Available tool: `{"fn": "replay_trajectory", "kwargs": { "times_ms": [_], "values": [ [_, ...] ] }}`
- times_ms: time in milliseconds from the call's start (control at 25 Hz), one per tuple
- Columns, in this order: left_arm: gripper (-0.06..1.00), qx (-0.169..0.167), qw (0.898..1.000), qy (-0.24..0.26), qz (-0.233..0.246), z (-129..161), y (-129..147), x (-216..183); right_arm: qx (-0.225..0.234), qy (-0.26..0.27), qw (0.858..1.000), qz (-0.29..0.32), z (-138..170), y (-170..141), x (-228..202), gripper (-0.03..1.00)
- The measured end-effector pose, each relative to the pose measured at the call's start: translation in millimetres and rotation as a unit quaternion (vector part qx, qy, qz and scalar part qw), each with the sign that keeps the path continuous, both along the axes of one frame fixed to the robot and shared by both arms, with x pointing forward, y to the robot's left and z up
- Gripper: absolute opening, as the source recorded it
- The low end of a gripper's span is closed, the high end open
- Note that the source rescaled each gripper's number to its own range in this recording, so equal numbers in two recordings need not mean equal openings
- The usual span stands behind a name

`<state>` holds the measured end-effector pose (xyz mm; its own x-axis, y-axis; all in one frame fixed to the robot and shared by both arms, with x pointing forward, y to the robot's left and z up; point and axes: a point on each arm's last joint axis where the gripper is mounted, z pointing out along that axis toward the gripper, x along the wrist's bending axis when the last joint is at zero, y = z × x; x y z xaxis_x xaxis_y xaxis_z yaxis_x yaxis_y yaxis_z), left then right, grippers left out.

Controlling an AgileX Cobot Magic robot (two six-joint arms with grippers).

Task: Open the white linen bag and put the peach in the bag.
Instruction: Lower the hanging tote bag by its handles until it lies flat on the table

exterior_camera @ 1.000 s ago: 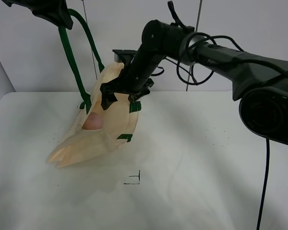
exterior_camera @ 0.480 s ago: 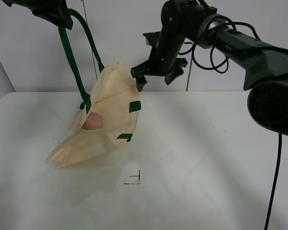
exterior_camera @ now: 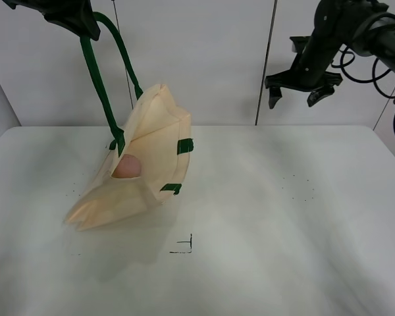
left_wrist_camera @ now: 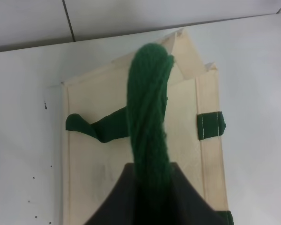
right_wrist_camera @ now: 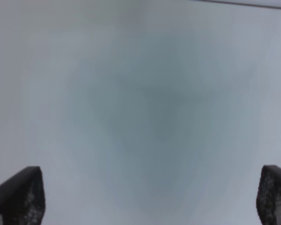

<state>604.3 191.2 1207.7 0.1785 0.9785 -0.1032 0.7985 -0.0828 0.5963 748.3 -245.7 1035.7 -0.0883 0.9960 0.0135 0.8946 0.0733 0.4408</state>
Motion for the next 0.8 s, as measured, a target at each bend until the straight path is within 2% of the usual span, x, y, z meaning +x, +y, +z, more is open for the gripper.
{"fn": "replay_trajectory", "kwargs": {
  "times_ms": [160,480,800],
  "values": [
    [0.0,0.0,1.0,0.0,0.0,0,0,0,-0.004,0.005,1.0,-0.026,0,-27,1,1.0],
    [0.0,0.0,1.0,0.0,0.0,0,0,0,0.003,0.006,1.0,-0.031,4,-29,-2,1.0],
    [0.0,0.0,1.0,0.0,0.0,0,0,0,-0.002,0.054,0.998,-0.031,22,-31,-54,1.0]
  ]
}}
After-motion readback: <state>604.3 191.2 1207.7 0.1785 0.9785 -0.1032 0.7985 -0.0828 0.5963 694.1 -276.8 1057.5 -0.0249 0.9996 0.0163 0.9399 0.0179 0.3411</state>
